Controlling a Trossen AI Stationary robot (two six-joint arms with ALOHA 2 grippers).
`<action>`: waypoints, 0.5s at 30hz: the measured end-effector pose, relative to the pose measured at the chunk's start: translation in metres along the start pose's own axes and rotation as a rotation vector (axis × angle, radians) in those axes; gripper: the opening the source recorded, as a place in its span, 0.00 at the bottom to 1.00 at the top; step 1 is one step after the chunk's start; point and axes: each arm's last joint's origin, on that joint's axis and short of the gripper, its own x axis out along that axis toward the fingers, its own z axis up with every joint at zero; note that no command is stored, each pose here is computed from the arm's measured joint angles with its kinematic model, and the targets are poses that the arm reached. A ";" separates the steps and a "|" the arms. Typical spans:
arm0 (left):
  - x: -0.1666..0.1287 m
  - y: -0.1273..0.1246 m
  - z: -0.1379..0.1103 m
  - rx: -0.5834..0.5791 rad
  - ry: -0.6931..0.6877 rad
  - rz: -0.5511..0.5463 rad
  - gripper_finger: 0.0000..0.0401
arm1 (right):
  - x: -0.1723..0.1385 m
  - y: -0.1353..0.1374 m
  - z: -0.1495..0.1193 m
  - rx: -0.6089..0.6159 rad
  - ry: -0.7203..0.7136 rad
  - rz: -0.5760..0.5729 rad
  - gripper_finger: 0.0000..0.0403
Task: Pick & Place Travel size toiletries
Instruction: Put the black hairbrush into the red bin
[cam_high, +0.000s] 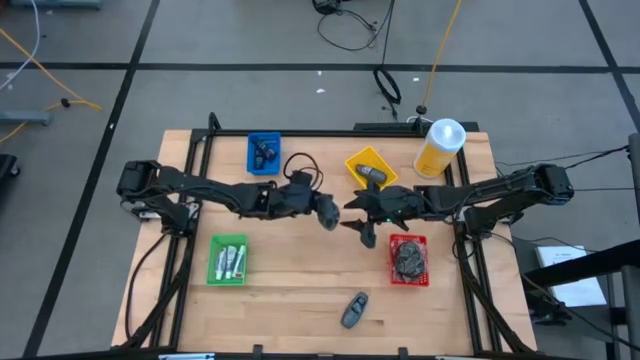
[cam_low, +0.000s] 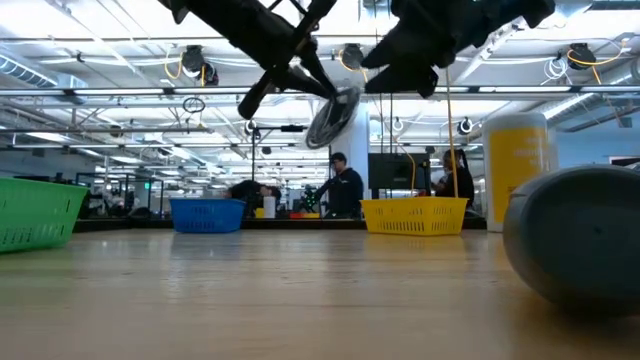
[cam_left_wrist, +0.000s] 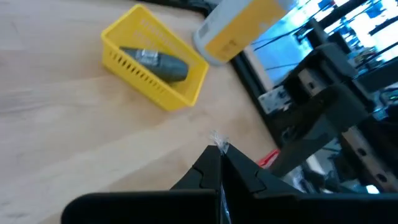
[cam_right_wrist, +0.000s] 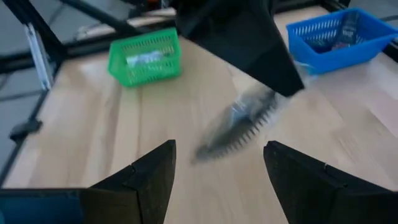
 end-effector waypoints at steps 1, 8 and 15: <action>0.000 -0.001 0.001 -0.003 -0.008 -0.007 0.00 | 0.000 0.000 0.002 0.010 -0.017 0.005 0.58; -0.001 -0.008 0.006 0.047 -0.095 -0.051 0.00 | 0.000 -0.006 0.006 0.073 -0.051 -0.011 0.58; -0.001 -0.010 0.008 0.051 -0.113 -0.075 0.00 | 0.001 -0.013 0.006 0.124 -0.051 -0.077 0.55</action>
